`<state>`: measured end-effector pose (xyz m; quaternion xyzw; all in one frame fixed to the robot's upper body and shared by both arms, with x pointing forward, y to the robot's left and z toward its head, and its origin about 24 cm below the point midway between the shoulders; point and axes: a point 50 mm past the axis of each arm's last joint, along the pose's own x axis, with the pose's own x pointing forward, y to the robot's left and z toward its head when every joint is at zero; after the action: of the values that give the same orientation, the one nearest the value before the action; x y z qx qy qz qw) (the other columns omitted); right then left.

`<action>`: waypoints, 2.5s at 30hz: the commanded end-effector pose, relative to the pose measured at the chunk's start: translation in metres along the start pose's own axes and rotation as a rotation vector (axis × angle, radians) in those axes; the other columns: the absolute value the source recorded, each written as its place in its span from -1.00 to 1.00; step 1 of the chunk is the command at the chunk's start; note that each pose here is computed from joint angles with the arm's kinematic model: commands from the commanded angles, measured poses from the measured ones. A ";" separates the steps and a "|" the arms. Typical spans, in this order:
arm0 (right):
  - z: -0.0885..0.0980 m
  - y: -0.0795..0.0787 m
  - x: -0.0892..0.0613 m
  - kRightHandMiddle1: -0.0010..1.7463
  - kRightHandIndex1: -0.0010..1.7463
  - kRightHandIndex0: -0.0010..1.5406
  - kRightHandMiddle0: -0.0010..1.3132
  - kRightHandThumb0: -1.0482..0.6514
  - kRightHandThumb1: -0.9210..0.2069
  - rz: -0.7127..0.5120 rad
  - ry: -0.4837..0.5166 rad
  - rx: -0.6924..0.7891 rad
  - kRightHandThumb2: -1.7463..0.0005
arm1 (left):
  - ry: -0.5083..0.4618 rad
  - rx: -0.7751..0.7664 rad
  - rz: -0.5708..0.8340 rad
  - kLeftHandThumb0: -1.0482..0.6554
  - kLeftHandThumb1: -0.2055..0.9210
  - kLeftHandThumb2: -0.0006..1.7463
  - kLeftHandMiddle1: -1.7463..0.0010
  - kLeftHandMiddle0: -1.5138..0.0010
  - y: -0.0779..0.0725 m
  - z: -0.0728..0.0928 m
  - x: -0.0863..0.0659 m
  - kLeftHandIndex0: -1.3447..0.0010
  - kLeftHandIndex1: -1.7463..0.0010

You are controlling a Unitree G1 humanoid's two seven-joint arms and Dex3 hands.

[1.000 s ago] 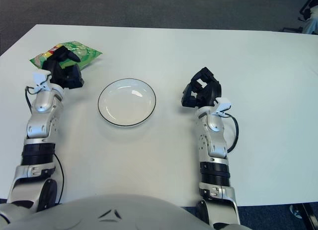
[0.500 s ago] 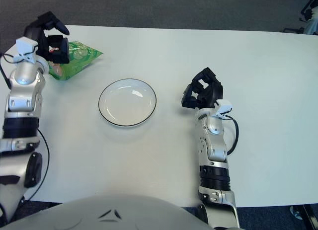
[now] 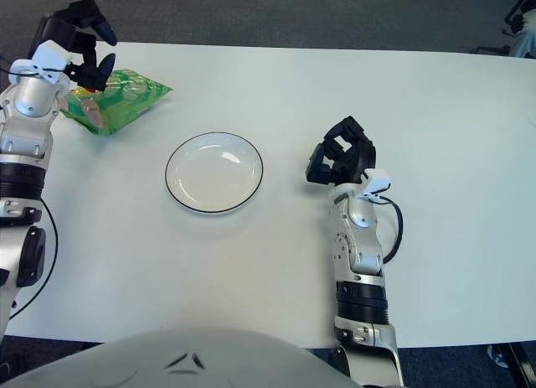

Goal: Put the snack into the plate.

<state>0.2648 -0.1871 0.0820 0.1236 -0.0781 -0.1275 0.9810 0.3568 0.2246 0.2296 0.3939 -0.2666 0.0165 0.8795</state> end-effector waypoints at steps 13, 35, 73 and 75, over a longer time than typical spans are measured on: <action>-0.040 -0.013 -0.029 1.00 0.88 0.23 0.07 0.22 0.80 -0.081 0.178 0.029 -1.00 | -0.030 0.463 -0.118 -0.32 -0.01 0.45 -1.00 -0.36 0.000 -0.020 0.027 0.13 -1.00; -0.040 -0.015 -0.029 1.00 0.88 0.22 0.07 0.22 0.80 -0.076 0.180 0.023 -1.00 | 0.040 0.829 -0.324 -0.89 0.99 -0.08 0.36 0.99 -0.022 -0.057 0.012 1.00 -0.06; -0.040 -0.017 -0.028 1.00 0.89 0.21 0.08 0.22 0.80 -0.079 0.185 0.009 -1.00 | 0.422 0.850 -0.495 -1.00 1.00 0.18 1.00 1.00 -0.063 -0.093 -0.019 1.00 0.76; -0.040 -0.017 -0.028 1.00 0.89 0.22 0.08 0.22 0.80 -0.078 0.186 0.011 -1.00 | 0.437 0.834 -0.497 -1.00 1.00 0.16 1.00 1.00 -0.064 -0.095 -0.021 1.00 0.77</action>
<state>0.2613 -0.1901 0.0770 0.1257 -0.0654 -0.1329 0.9810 0.3994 0.2487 0.1298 0.7518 0.0436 -0.0101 0.6578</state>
